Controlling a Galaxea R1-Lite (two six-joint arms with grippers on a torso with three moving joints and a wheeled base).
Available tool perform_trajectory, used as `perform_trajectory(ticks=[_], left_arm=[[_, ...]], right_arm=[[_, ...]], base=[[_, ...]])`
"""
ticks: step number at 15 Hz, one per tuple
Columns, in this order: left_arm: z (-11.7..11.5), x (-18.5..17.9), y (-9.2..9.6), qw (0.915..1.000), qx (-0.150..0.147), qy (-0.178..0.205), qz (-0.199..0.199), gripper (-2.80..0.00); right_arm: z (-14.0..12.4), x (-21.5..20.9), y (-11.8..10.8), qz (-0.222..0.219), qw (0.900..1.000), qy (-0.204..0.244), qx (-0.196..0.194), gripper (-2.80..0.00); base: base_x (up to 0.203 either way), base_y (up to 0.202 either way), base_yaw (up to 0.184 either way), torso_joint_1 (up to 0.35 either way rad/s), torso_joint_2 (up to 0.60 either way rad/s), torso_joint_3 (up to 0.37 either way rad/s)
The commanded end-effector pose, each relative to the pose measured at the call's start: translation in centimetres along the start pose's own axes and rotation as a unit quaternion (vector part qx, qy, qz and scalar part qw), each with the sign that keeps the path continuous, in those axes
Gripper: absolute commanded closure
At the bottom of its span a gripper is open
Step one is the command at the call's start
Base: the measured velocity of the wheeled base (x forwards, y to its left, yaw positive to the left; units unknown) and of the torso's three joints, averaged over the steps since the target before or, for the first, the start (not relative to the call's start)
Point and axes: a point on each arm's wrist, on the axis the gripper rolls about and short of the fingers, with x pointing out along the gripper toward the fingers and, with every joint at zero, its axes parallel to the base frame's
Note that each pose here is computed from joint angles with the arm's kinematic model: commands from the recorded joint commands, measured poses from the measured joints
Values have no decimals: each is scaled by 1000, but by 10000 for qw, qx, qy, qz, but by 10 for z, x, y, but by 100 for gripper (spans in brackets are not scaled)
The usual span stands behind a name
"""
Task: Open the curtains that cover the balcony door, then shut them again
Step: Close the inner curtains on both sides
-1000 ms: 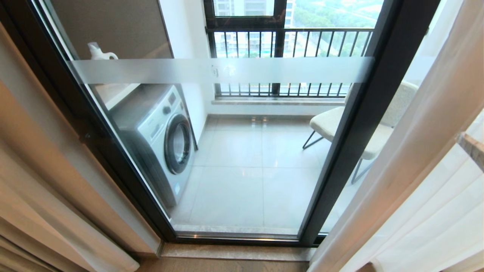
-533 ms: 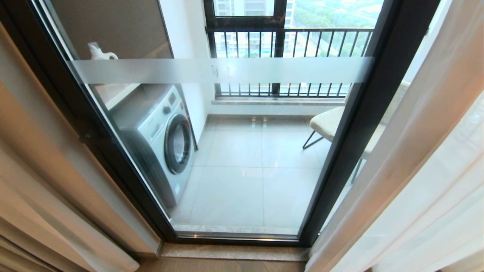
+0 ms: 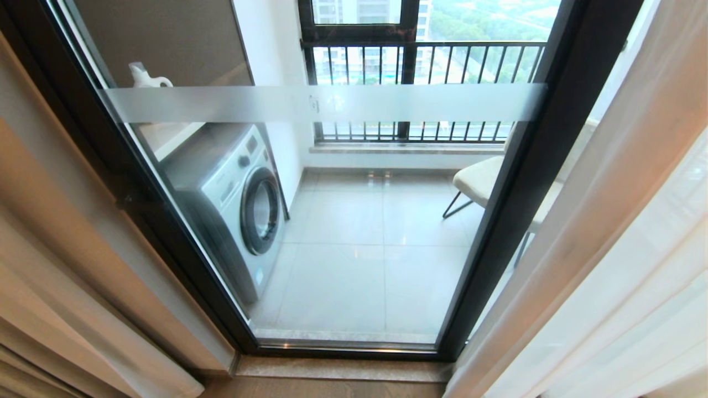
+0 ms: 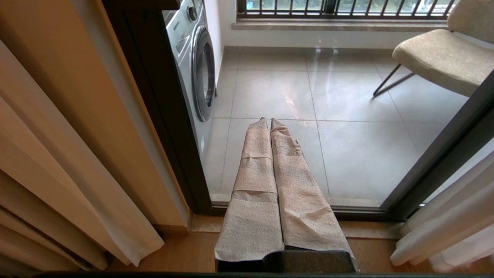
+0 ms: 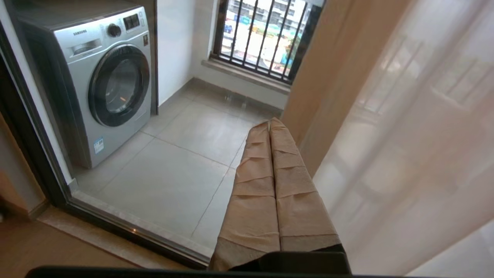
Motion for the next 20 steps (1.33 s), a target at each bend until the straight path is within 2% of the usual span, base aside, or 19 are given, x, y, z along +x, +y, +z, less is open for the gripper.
perform_trajectory(ticks=[1,4,7,11,15,17,20], left_arm=[[0,0,0,10000,-2,-3,1,0],[0,0,0,10000,-2,-2,1,0],[0,0,0,10000,-2,-6,1,0],[0,0,0,10000,-2,-2,1,0],[0,0,0,10000,-2,-9,1,0],[0,0,0,10000,-2,-7,1,0],[0,0,0,10000,-2,-1,1,0]], right_arm=[[-14,-4,1,-222,9995,215,89,0],[-24,-8,0,-617,9966,498,219,0],[-33,-17,0,-1214,9882,881,298,0],[-47,-36,5,-1467,9821,1151,276,0],[-56,-38,4,-2023,9641,1600,636,0],[-56,-38,4,-1966,9647,1565,789,0],[-56,-38,4,-1529,9736,1477,827,0]], base=[[0,0,0,0,0,0],[0,0,0,0,0,0],[0,0,0,0,0,0],[0,0,0,0,0,0],[0,0,0,0,0,0],[0,0,0,0,0,0],[0,0,0,0,0,0]])
